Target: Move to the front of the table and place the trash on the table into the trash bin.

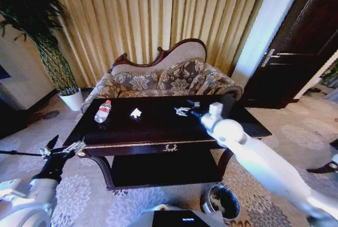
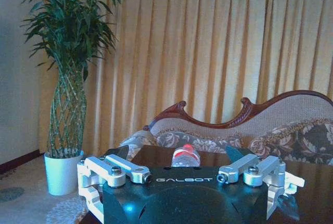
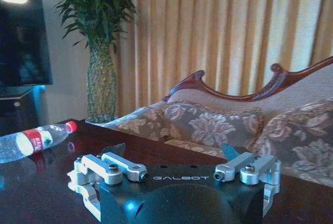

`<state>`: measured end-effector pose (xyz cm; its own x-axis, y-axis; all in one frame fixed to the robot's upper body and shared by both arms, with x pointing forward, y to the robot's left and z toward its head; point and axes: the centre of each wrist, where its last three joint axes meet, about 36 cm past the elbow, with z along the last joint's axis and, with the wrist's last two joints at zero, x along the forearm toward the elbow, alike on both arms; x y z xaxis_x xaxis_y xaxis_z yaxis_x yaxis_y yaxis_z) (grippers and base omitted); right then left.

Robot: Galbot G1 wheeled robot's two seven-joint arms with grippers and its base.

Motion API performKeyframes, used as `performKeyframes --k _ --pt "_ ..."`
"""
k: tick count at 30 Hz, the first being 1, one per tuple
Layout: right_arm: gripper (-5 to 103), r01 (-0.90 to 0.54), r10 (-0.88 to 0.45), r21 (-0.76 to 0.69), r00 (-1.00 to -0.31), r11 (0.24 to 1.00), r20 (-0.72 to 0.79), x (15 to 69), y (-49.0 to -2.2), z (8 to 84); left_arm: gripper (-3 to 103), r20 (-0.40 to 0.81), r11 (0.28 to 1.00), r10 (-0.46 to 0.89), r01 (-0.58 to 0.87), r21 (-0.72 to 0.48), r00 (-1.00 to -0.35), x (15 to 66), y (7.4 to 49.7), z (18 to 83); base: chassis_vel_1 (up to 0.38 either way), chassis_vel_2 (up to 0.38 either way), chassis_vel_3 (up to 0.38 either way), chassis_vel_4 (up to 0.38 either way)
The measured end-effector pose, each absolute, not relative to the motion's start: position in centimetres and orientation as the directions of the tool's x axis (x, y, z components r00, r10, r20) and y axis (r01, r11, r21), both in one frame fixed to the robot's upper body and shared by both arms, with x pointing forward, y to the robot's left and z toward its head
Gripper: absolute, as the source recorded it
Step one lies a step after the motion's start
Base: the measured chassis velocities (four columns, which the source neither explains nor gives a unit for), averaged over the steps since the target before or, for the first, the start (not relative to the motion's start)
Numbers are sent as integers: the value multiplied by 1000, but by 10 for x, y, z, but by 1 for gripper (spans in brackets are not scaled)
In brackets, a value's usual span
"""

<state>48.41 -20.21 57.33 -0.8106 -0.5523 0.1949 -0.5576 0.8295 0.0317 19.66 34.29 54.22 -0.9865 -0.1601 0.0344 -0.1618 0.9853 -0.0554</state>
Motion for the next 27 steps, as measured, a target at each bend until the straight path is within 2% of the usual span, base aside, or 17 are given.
performKeyframes --k 13,27 --pt "100 -557 -554 88 -771 826 315 516 -124 565 100 26 981 -182 -184 -61 -983 194 344 542 0 0 0 0" --pt "100 -519 -518 126 -741 846 428 508 -56 559 100 24 977 -201 -202 -60 -979 190 343 539 0 0 0 0"
